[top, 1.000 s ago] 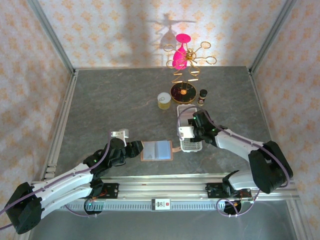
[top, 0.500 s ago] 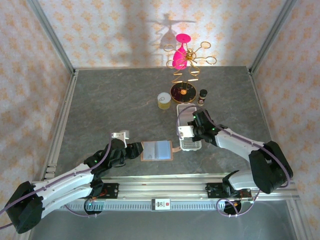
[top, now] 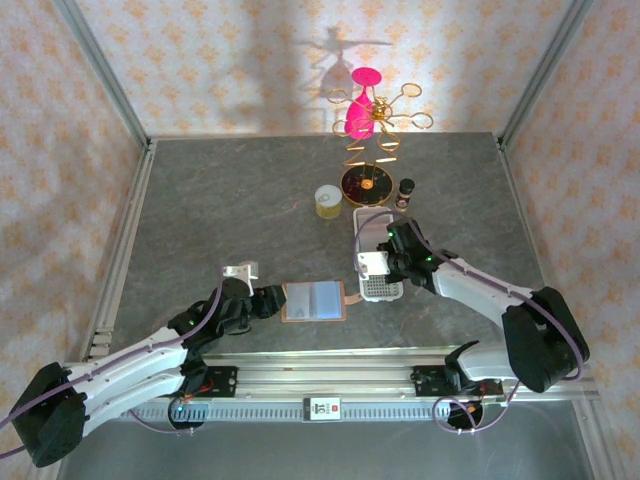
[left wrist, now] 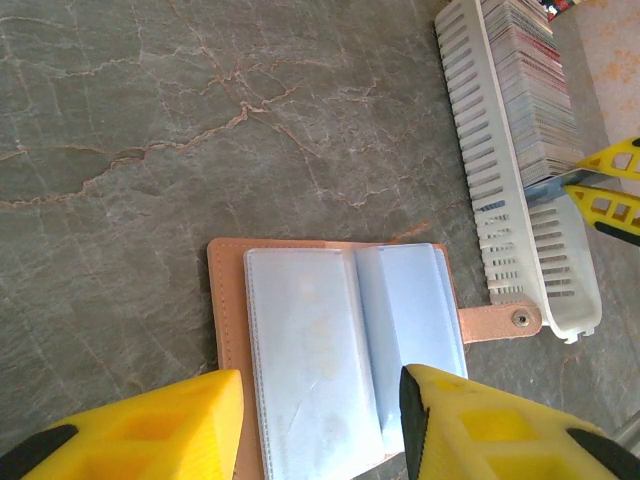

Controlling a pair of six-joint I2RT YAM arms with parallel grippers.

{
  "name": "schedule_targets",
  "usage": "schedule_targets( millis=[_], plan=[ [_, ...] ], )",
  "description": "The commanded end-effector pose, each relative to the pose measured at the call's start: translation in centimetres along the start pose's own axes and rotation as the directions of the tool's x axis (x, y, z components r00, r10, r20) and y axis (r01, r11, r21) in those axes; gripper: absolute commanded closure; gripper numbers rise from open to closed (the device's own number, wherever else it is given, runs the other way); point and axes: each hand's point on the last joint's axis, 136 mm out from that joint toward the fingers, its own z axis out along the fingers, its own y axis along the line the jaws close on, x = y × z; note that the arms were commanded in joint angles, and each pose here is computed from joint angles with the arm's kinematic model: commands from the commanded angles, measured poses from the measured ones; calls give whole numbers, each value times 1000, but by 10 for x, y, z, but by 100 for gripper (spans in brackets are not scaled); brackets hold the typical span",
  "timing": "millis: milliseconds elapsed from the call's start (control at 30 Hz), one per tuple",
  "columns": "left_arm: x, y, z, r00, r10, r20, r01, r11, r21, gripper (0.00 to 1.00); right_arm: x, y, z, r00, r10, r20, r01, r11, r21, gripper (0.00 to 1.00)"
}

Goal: Put the credit cards into the card holder

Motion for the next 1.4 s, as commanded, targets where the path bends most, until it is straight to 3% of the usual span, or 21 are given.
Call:
schedule_targets(
  millis=[0, 200, 500, 667, 800, 900, 1000, 1067, 1133, 1267, 1333, 1367],
  plan=[
    [5, 0, 1, 1000, -7, -15, 7, 1000, 12, 54, 0, -18, -11, 1000, 13, -5, -13, 998, 56, 87],
    [7, -1, 1, 1000, -13, -22, 14, 1000, 22, 54, -2, -18, -18, 1000, 28, 2, -28, 998, 62, 89],
    [10, -12, 3, 999, 1, -50, 3, 998, 69, 51, -17, -1, -36, 994, 96, 45, -95, 995, -20, 100],
    [9, -10, 3, 996, 38, -75, -37, 999, 20, 44, -38, 1, -64, 968, 233, 97, -227, 971, -69, 100],
    [8, -11, 3, 995, 53, -79, -56, 998, -38, 43, -67, -15, -94, 880, 427, 206, -413, 904, -109, 100],
    [12, -12, 3, 991, 101, -89, -109, 989, -102, 43, -88, -43, -119, 704, 635, 318, -627, 766, -141, 100],
    [8, -8, 4, 985, 140, -97, -157, 966, -206, 43, -98, -65, -137, 447, 807, 387, -808, 549, -211, 100],
    [6, -4, 5, 982, 152, -107, -175, 951, -256, 43, -97, -75, -141, 235, 893, 384, -896, 352, -270, 100],
    [5, 1, 8, 981, 155, -117, -184, 934, -308, 43, -97, -74, -139, 39, 943, 330, -922, 161, -353, 100],
    [10, 2, 15, 975, 159, -154, -204, 917, -344, 43, -103, -49, -119, -233, 963, 138, -866, -141, -481, 100],
    [13, 4, 18, 971, 162, -178, -218, 905, -365, 43, -98, -30, -102, -392, 920, 30, -807, -328, -490, 100],
    [15, 5, 19, 968, 164, -189, -226, 900, -374, 43, -100, -21, -96, -430, 903, -12, -778, -377, -503, 100]
  ],
)
